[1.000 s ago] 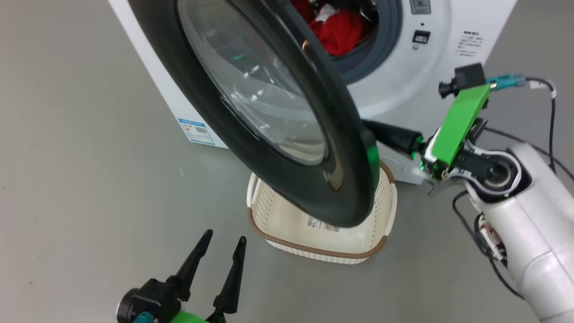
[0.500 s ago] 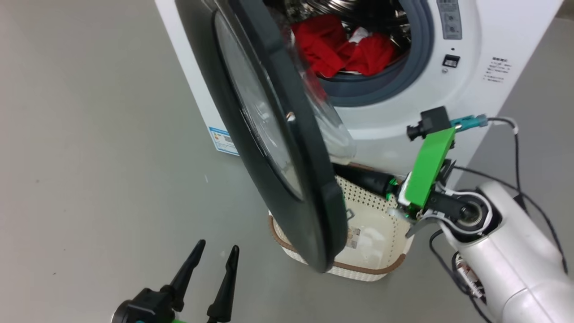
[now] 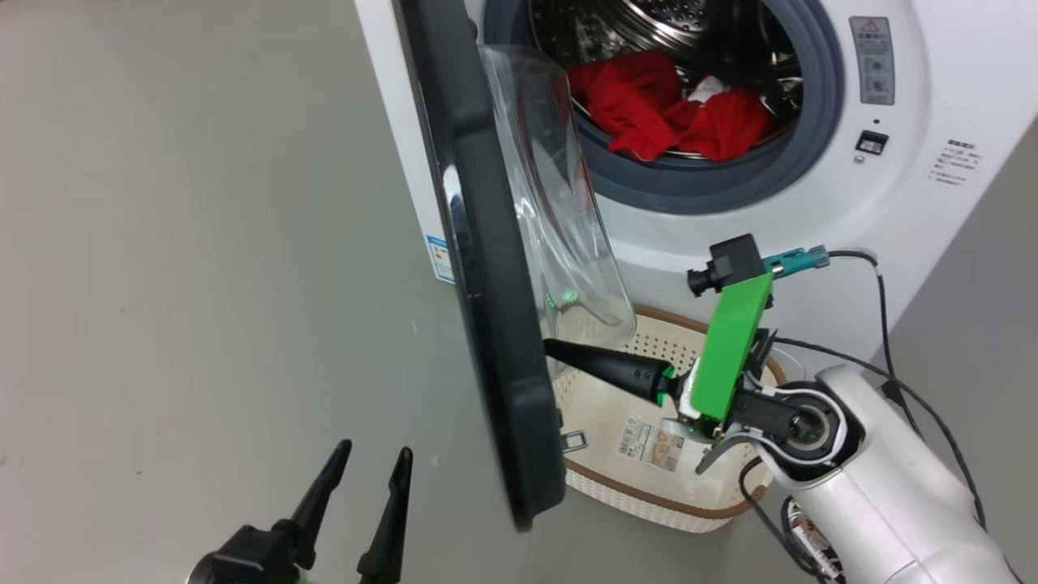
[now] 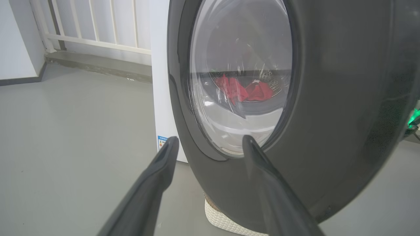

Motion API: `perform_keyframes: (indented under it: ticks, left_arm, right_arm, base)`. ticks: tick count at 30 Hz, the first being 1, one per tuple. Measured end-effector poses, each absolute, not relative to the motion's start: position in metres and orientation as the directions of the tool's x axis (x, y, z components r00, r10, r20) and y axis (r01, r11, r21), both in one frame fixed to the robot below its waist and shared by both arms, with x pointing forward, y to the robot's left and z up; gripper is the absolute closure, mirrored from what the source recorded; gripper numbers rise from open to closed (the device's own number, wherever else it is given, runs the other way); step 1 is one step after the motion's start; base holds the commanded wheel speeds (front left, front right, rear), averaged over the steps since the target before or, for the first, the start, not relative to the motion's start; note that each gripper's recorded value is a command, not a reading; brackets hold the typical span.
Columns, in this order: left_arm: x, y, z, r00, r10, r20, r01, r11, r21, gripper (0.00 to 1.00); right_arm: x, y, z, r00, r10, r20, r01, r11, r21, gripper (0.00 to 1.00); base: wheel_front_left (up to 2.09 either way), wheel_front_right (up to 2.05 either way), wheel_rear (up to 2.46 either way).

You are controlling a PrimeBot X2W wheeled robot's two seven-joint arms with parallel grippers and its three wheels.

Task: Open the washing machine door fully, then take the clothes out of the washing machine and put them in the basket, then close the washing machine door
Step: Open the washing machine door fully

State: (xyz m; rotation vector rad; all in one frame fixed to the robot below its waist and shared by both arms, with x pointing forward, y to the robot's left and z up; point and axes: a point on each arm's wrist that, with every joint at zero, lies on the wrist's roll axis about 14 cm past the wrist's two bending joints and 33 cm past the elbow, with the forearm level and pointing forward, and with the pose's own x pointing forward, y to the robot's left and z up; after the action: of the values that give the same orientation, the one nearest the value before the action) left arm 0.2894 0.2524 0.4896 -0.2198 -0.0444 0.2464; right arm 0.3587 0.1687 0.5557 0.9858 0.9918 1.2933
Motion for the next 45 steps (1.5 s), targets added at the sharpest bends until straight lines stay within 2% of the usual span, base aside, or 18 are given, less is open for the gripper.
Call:
perform_keyframes:
  ticks: [3, 11, 26, 27, 28, 29, 30, 31, 32, 39, 45]
  left_arm:
    - [0.282, 0.259, 0.491, 0.962, 0.272, 0.021, -0.26, 0.94, -0.222, 0.0]
    - [0.27, 0.273, 0.491, 0.946, 0.323, 0.022, -0.31, 0.924, -0.224, 0.0]
    - [0.267, 0.276, 0.493, 0.942, 0.334, 0.032, -0.319, 0.92, -0.228, 0.0]
    - [0.266, 0.276, 0.493, 0.942, 0.334, 0.031, -0.318, 0.92, -0.229, 0.0]
    - [0.265, 0.275, 0.492, 0.942, 0.333, 0.029, -0.318, 0.919, -0.231, 0.0]
    - [0.264, 0.274, 0.491, 0.943, 0.333, 0.027, -0.318, 0.919, -0.232, 0.0]
    - [0.264, 0.274, 0.491, 0.943, 0.332, 0.028, -0.317, 0.92, -0.233, 0.0]
    - [0.265, 0.274, 0.491, 0.943, 0.33, 0.03, -0.315, 0.92, -0.233, 0.0]
    - [0.265, 0.273, 0.492, 0.944, 0.329, 0.031, -0.313, 0.921, -0.234, 0.0]
    - [0.27, 0.27, 0.491, 0.95, 0.311, 0.031, -0.296, 0.927, -0.23, 0.0]
    - [0.276, 0.266, 0.49, 0.955, 0.294, 0.03, -0.28, 0.932, -0.23, 0.0]
  right_arm:
    - [0.345, 0.179, 0.558, -0.012, 1.0, -0.022, -0.293, 0.018, 0.956, 1.0]
    - [0.326, 0.194, 0.559, -0.058, 0.998, -0.013, -0.289, -0.004, 0.957, 1.0]
    - [0.322, 0.198, 0.564, -0.039, 0.999, 0.002, -0.292, -0.014, 0.956, 1.0]
    - [0.322, 0.198, 0.564, -0.032, 0.999, 0.004, -0.293, -0.013, 0.956, 0.84]
    - [0.322, 0.198, 0.564, -0.026, 1.0, 0.004, -0.293, -0.012, 0.956, 0.84]
    - [0.322, 0.197, 0.563, -0.019, 1.0, 0.002, -0.292, -0.008, 0.956, 0.64]
    - [0.322, 0.195, 0.561, -0.011, 1.0, -0.002, -0.291, -0.001, 0.957, 0.53]
    - [0.322, 0.194, 0.559, -0.001, 1.0, -0.005, -0.286, 0.004, 0.958, 0.2]
    - [0.322, 0.192, 0.556, 0.009, 1.0, -0.009, -0.281, 0.011, 0.96, 0.0]
    - [0.328, 0.172, 0.533, 0.091, 0.994, -0.056, -0.253, 0.077, 0.964, 0.0]
    - [0.34, 0.146, 0.511, 0.189, 0.976, -0.104, -0.222, 0.146, 0.964, 0.0]
  base:
    - [0.0, 0.0, 0.0]
    - [0.0, 0.0, 0.0]
    - [0.0, 0.0, 0.0]
    - [0.0, 0.0, 0.0]
    - [0.0, 0.0, 0.0]
    - [0.0, 0.0, 0.0]
    - [0.0, 0.0, 0.0]
    - [0.0, 0.0, 0.0]
    - [0.0, 0.0, 0.0]
    - [0.0, 0.0, 0.0]
    - [0.0, 0.0, 0.0]
